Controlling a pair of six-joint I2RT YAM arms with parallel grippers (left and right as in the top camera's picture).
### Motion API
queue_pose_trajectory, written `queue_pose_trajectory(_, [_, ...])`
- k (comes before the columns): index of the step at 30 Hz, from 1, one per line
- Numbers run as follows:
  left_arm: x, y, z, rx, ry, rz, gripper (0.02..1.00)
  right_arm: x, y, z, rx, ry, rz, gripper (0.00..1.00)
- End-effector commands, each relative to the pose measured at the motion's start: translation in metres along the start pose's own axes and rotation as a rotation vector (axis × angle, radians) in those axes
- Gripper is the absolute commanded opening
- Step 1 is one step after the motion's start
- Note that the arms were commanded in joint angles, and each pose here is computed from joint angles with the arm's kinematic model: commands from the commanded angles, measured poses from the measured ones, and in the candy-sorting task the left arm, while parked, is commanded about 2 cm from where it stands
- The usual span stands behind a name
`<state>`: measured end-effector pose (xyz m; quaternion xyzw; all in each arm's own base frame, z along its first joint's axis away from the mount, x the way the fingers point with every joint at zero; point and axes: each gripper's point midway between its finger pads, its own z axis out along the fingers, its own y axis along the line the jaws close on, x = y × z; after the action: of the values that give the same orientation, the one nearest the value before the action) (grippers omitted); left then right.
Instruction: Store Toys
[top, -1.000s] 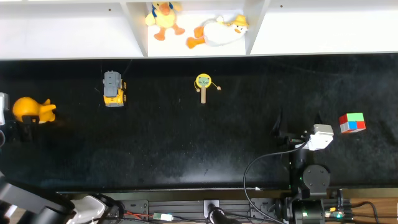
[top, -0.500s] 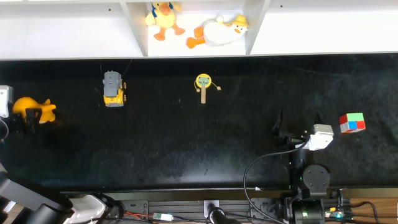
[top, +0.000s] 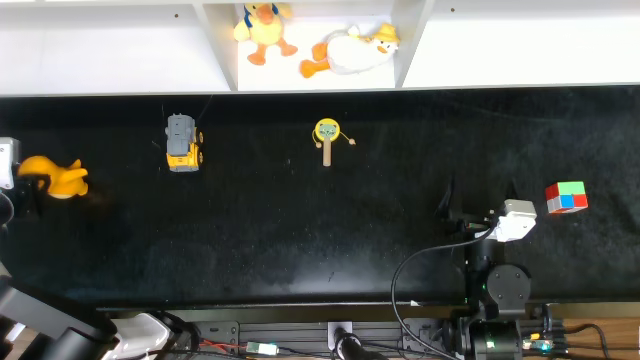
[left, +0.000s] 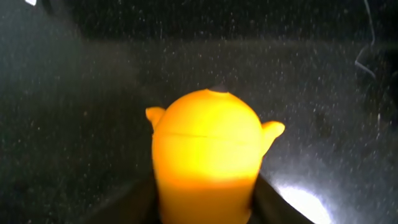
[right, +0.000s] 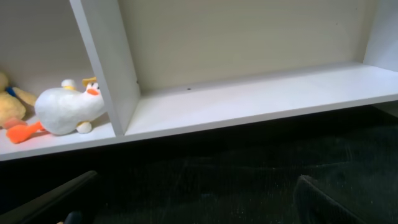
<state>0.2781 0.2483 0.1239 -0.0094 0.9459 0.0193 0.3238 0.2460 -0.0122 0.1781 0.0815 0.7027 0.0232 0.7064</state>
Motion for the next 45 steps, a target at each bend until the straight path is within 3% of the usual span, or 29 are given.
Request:
queue_pose_trajectory(1, [-0.005,0.004,0.000,-0.005,-0.008,0.005,0.266,0.004,0.001,0.000,-0.008,0.001,0.004,0.993])
queue_pose_trajectory(4, [-0.006,0.003,0.000,-0.002,-0.011,0.004,0.169,0.004,0.001,0.000,-0.008,0.001,0.004,0.996])
queue_pose_trajectory(8, [-0.012,-0.001,-0.008,0.000,-0.033,-0.005,0.115,0.004,0.001,0.000,-0.008,0.001,0.004,0.996])
queue_pose_trajectory(22, [-0.088,-0.032,-0.075,0.007,-0.305,-0.076,0.095,0.004,0.001,0.000,-0.008,0.001,0.004,0.993])
queue_pose_trajectory(26, [-0.115,-0.045,-0.081,0.023,-0.338,-0.026,0.095,0.004,0.001,0.000,-0.008,0.001,0.004,0.993])
queue_pose_trajectory(31, [-0.141,-0.039,-0.073,-0.043,-0.317,-0.086,0.099,0.004,0.001,0.000,-0.008,0.001,0.004,0.996])
queue_pose_trajectory(45, [-0.175,-0.017,-0.025,-0.008,-0.327,-0.151,0.102,0.004,0.001,0.000,-0.008,0.001,0.004,0.993])
